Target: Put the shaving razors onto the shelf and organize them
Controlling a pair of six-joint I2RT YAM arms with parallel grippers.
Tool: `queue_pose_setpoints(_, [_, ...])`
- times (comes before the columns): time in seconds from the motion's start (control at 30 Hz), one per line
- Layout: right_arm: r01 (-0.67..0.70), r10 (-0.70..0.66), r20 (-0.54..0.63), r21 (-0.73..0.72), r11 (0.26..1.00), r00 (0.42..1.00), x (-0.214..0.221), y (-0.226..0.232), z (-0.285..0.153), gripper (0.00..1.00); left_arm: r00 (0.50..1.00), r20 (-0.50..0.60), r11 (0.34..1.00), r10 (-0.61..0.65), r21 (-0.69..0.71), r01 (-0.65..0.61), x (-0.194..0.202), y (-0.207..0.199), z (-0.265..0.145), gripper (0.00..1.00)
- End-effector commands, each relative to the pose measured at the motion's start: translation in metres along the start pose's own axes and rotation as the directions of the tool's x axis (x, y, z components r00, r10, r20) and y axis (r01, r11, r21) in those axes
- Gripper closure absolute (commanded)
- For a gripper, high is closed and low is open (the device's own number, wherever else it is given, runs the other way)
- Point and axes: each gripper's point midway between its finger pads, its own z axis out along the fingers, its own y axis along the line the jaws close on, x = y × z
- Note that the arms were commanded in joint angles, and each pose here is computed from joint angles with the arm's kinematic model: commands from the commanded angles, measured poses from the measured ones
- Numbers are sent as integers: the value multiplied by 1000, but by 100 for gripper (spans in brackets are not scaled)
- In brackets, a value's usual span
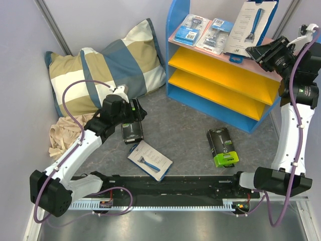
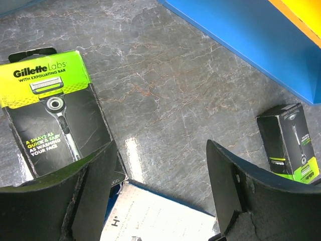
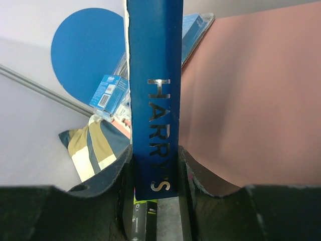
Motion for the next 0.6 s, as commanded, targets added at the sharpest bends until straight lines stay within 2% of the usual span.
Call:
queue_pose_setpoints(0.0, [26,-25,15,-87,996,1000,-5,19,-10,66,997,65,997,34,62,-38,-28,-18,-5,22])
queue_pose_setpoints(0.23, [15,-15,2,-92,996,1000,-3,15,-12,60,995,95,993,18,118,-29,-52,-40,-10,22])
queue_pose_setpoints(0.37, [11,-11,-1,-89,996,1000,-1,12,-13,49,990,138,986,5,164,-28,-78,-59,-17,22])
queue_pose_setpoints(0.57, [4,-5,-6,-91,996,1000,1,10,-14,43,982,190,975,1,219,-43,-110,-84,-27,22])
